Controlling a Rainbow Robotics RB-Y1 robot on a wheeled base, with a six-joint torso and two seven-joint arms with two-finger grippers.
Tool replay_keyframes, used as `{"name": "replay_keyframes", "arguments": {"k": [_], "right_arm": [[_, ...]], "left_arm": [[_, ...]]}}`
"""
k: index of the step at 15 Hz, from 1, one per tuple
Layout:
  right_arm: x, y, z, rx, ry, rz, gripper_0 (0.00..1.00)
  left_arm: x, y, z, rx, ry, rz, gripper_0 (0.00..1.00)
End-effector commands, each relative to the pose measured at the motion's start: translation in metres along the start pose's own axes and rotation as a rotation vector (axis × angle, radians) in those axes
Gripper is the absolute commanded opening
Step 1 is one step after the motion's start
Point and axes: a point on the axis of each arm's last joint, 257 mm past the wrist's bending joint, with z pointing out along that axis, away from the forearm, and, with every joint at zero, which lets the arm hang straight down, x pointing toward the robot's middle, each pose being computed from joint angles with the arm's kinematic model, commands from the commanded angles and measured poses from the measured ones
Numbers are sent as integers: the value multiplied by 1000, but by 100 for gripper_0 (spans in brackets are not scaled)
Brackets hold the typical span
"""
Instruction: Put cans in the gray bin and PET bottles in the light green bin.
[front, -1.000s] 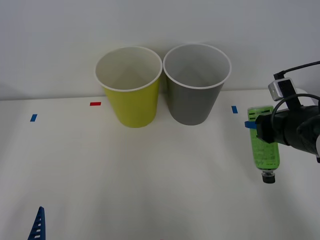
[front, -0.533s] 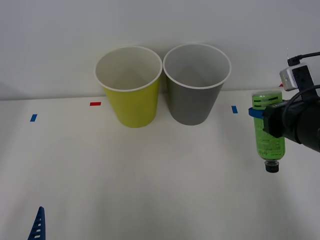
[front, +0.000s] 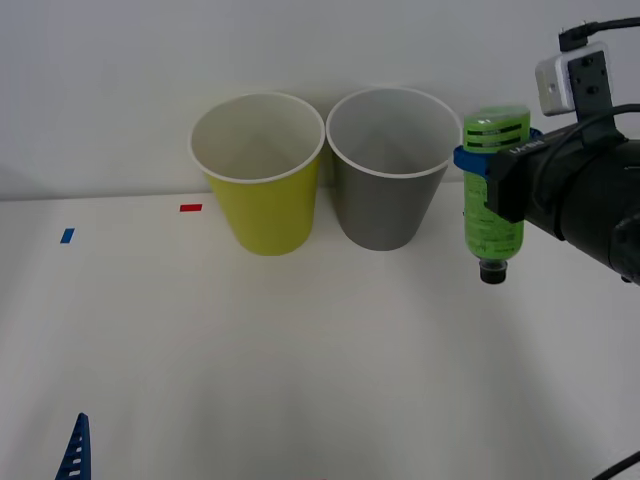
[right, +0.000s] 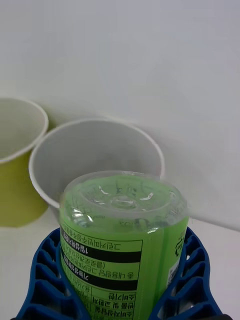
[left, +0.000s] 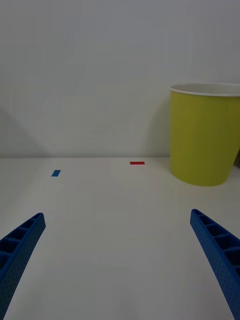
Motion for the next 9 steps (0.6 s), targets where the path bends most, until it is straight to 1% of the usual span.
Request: {"name": "replay_keyframes", "arguments": {"k": [1, 2, 3, 4, 5, 6, 8, 9], "right_arm": [[-50, 35, 19, -76, -112, 33, 0], [-69, 45, 23, -85, -154, 27, 0], [-80, 53, 25, -93, -180, 22, 0], [-99, 63, 23, -90, -215, -5, 0], [-108, 72, 22, -103, -231, 11, 0], [-115, 82, 22, -127, -246, 49, 0], [-133, 98, 28, -159, -285, 37, 0], [-141, 105, 36, -178, -299, 43, 0]], "left_arm": [[0, 0, 0, 0, 0, 0, 100], [0, 0, 0, 0, 0, 0, 100], [0, 0, 0, 0, 0, 0, 100], [0, 0, 0, 0, 0, 0, 100], [0, 0, 0, 0, 0, 0, 100], [0, 0, 0, 0, 0, 0, 100], [0, 0, 0, 0, 0, 0, 100], [0, 0, 0, 0, 0, 0, 100]]}}
